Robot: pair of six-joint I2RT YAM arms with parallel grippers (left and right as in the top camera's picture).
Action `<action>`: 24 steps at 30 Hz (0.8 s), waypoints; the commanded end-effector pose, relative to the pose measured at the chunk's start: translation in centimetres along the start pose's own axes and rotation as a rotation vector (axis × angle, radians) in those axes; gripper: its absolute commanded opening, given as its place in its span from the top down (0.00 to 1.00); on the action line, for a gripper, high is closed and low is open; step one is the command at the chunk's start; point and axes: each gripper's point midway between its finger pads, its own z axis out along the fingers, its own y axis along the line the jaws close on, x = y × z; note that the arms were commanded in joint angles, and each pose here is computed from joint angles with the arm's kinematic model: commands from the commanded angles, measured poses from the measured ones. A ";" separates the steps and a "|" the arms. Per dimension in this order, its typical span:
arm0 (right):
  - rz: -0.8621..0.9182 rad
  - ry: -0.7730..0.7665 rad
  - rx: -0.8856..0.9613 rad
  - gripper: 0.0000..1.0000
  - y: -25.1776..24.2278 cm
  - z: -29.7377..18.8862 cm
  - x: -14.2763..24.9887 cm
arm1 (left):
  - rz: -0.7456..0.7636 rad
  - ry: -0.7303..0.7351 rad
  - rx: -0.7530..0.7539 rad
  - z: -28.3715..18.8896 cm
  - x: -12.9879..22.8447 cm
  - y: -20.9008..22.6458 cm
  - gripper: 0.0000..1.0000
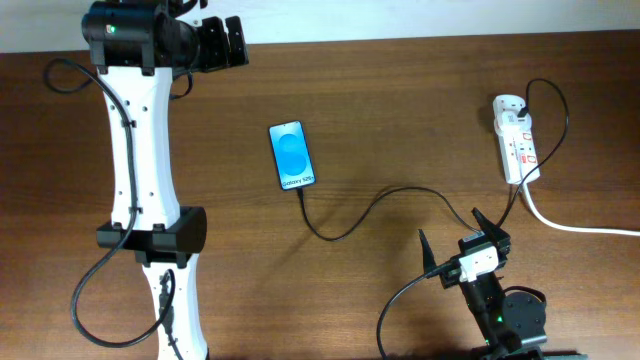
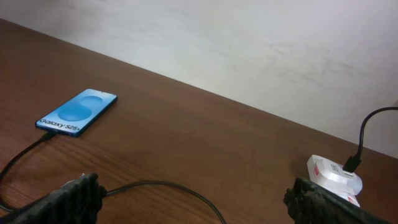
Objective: Plug charger to phone and switch on socket
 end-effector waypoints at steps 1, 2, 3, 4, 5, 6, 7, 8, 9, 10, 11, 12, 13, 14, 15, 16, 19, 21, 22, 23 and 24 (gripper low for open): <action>0.006 -0.001 0.003 0.01 0.1 0.0 0.2 | 0.004 0.037 -0.021 0.6 0.7 0.5 0.01; 0.006 0.000 0.002 0.02 0.1 0.0 0.2 | -0.001 0.068 -0.029 1.1 1.3 0.7 0.01; 0.006 0.000 0.003 0.02 0.1 0.0 0.2 | -0.004 0.094 -0.039 1.4 1.8 1.0 0.01; 0.006 -0.001 0.003 0.02 0.1 0.0 0.2 | -0.009 0.129 -0.065 1.7 2.7 1.5 0.01; 0.006 0.000 0.002 0.02 0.1 0.0 0.2 | -0.012 0.156 -0.078 1.9 3.3 1.8 0.01; 0.006 0.000 0.002 0.02 0.1 0.0 0.2 | -0.017 0.179 -0.092 2.1 4.1 2.3 0.01; 0.006 0.000 0.003 0.02 0.1 0.0 0.2 | -0.015 0.177 -0.100 2.3 4.2 2.5 0.01; 0.006 0.000 0.003 0.02 0.1 0.0 0.2 | -0.013 0.166 -0.107 2.5 4.3 2.7 0.01; 0.006 0.000 0.002 0.01 0.1 0.0 0.2 | -0.011 0.149 -0.112 2.7 4.3 2.9 0.01; 0.006 0.000 0.002 0.01 0.1 0.0 0.2 | -0.006 0.125 -0.115 2.9 4.4 3.1 0.01; 0.006 -0.001 0.003 0.02 0.1 0.0 0.2 | 0.002 0.103 -0.111 3.1 4.5 3.2 0.01; 0.006 0.000 0.002 0.02 0.1 0.0 0.2 | 0.006 0.073 -0.104 3.2 4.7 3.3 0.01; 0.006 0.000 0.003 0.02 0.1 0.0 0.2 | 0.009 0.044 -0.101 3.2 5.0 3.4 0.01; 0.006 0.000 0.002 0.02 0.1 0.0 0.2 | 0.036 0.002 -0.090 3.2 5.4 3.5 0.01; 0.006 0.000 0.003 0.02 0.1 0.0 0.2 | 0.068 -0.028 -0.084 3.1 5.9 3.6 0.01; 0.006 0.000 0.002 0.02 0.1 0.0 0.2 | 0.097 -0.051 -0.079 3.0 6.3 3.7 0.01; 0.006 0.000 0.002 0.02 0.1 0.0 0.2 | 0.203 -0.126 -0.069 2.5 7.9 4.0 0.01; 0.006 0.000 0.002 0.02 0.1 0.0 0.2 | 0.257 -0.162 -0.068 2.1 9.4 4.3 0.01; 0.006 0.000 0.002 0.02 0.1 0.0 0.2 | 0.287 -0.175 -0.068 1.9 10.6 4.6 0.01; 0.006 0.000 0.003 0.02 0.1 0.0 0.2 | 0.305 -0.187 -0.069 1.8 11.5 4.8 0.01; 0.006 0.000 0.003 0.02 0.1 0.0 0.2 | 0.320 -0.198 -0.069 1.7 12.6 5.1 0.01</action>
